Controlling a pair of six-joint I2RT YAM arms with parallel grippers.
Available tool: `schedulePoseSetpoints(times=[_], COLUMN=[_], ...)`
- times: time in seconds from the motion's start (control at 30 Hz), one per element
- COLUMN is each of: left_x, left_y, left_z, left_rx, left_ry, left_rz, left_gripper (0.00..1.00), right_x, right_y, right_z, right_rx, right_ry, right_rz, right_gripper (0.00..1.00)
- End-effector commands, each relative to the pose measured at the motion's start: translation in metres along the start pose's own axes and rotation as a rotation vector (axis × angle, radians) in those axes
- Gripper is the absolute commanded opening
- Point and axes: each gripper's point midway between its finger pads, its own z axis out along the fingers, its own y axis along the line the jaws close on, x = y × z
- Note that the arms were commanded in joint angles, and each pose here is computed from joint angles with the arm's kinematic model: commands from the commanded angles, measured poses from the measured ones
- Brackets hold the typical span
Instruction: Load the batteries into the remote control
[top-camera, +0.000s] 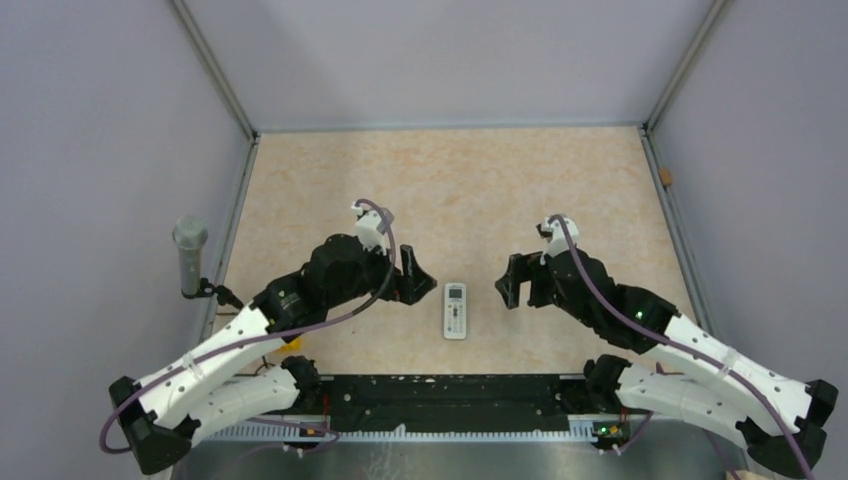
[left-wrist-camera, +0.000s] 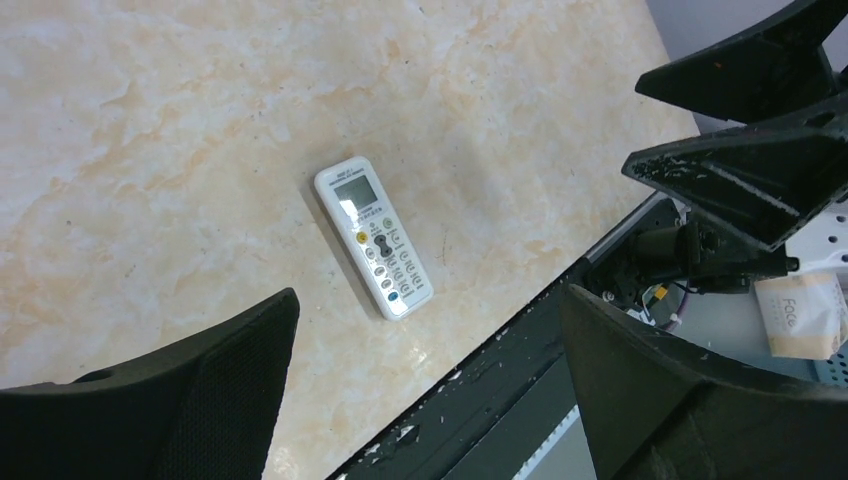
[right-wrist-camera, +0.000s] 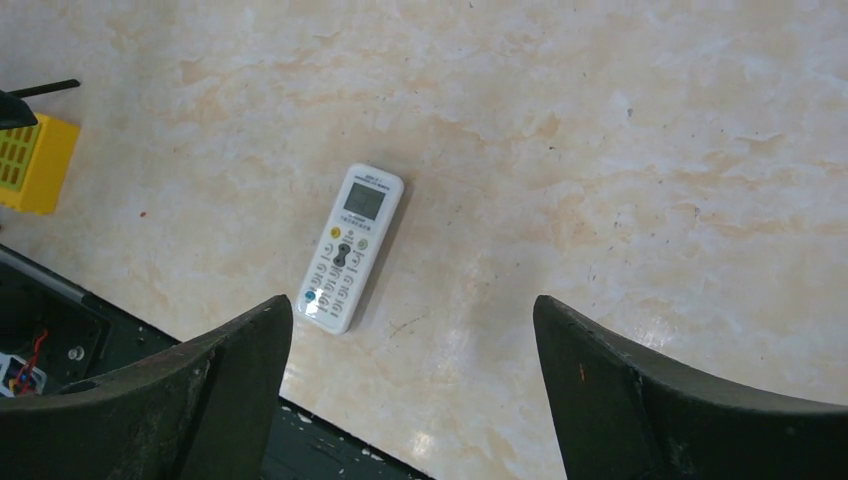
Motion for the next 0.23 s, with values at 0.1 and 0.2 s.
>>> schedulePoseSetpoints(times=[0.1,0.2], left_x=[0.0039,0.0045], left_y=[-0.0080,-0.0062], left_z=[-0.0202,-0.0224], left_rx=[0.094,0.092], left_ry=[-0.045,-0.053], left_rz=[0.053,0.058], left_gripper=[0.99,0.99], right_x=[-0.0231,-0.0245], right_y=[0.0125,0.0055], right_z=[-0.0212,-0.0176], right_rx=[-0.099,-0.051], right_ry=[-0.080,-0.095], right_rz=[0.008,0.044], right_gripper=[0.89,0.93])
